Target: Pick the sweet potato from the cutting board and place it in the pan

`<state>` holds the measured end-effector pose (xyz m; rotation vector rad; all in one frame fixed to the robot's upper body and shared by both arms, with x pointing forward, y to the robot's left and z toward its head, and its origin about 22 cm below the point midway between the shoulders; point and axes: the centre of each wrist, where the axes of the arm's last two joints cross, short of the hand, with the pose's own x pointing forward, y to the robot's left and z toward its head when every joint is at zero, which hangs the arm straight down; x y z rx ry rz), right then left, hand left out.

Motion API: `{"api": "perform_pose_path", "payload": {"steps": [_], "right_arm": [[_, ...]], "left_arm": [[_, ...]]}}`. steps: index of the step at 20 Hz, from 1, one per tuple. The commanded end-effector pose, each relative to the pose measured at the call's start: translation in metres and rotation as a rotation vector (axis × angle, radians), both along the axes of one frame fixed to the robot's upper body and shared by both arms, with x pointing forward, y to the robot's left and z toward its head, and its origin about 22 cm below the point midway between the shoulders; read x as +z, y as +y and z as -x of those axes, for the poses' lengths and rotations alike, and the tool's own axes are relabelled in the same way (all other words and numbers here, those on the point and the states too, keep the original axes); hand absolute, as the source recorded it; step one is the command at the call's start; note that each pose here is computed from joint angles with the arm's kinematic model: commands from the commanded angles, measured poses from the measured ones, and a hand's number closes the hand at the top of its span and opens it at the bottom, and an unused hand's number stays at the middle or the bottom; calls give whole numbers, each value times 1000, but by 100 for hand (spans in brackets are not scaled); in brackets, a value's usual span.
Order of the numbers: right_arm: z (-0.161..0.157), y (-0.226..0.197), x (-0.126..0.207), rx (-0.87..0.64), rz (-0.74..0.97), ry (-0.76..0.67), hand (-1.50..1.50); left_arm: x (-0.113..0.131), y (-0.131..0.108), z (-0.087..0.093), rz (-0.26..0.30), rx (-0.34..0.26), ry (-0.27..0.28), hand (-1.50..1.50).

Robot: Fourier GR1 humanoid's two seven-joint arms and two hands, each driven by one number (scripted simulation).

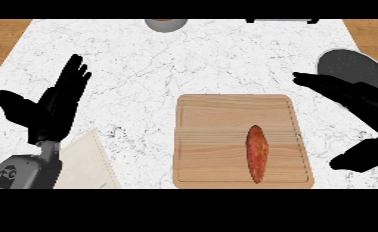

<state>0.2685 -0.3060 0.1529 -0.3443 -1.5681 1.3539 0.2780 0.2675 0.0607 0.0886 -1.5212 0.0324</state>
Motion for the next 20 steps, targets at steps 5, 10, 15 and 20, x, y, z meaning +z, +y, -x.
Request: {"api": "perform_pose_path", "payload": {"steps": [5, 10, 15, 20], "right_arm": [[-1, 49, -18, 96, 359, 229, -150], [11, 59, -11, 128, 397, 214, -150], [35, 73, -11, 129, 537, 116, -150], [37, 95, -6, 90, 581, 85, -150]], "left_arm": [[17, -3, -13, -6, 1, 4, 0], [-5, 9, -6, -2, 30, -1, 0], [10, -11, -5, 0, 14, 3, 0], [7, -8, 5, -11, 4, -9, 0]]}}
